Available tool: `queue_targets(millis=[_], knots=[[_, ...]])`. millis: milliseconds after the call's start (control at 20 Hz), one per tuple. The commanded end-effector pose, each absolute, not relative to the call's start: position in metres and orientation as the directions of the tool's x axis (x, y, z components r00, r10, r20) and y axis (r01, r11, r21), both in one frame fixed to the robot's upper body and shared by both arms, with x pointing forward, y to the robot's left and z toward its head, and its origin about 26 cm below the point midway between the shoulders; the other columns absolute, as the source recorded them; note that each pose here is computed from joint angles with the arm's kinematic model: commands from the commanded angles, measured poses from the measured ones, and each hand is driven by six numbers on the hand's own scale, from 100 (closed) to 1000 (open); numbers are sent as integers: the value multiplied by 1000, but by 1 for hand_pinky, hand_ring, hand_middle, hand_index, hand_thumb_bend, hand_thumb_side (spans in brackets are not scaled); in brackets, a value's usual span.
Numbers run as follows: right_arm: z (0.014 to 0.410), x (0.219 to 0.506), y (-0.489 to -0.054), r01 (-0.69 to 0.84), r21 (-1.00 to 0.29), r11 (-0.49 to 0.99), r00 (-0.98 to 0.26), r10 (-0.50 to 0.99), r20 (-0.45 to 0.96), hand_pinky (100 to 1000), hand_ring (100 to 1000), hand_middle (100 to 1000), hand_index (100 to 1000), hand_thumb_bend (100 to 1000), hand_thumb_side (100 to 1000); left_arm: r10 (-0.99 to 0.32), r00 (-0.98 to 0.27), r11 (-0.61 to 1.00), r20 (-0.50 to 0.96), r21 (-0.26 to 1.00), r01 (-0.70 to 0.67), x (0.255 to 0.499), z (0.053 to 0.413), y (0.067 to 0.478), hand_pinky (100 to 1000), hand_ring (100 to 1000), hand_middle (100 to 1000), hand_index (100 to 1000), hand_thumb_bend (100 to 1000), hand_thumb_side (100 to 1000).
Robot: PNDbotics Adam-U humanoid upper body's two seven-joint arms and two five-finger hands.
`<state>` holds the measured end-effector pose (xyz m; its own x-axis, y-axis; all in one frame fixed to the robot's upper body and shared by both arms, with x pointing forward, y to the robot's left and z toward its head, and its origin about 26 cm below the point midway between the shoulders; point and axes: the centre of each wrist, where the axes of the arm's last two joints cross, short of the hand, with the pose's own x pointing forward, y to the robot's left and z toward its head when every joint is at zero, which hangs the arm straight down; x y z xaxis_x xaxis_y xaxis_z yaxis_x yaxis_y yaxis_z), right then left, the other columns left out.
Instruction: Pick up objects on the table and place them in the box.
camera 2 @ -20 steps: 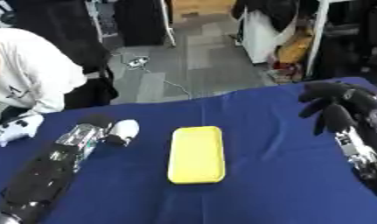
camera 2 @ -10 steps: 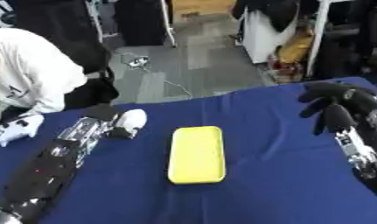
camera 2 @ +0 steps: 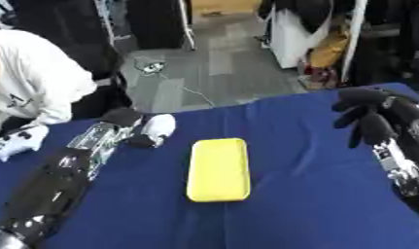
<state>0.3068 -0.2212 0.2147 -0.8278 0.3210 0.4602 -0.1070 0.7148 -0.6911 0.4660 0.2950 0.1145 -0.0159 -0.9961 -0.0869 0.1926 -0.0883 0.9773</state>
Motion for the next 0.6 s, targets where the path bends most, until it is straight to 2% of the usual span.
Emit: queue_targets(millis=[50,600], knots=[[224,305,-221,-84,-698,711,-847,318,426,381,579,661,830,100,904,-996,-67,-75,-66,986,146,471,136,289,100,100,100,192,100,856],[226,305,-220,-83,-698,712,-850,315,423,382,580,660,829,100,903,-973,-224,-92,-57,985,146,469,145,270,100,100,100,192,100,865]])
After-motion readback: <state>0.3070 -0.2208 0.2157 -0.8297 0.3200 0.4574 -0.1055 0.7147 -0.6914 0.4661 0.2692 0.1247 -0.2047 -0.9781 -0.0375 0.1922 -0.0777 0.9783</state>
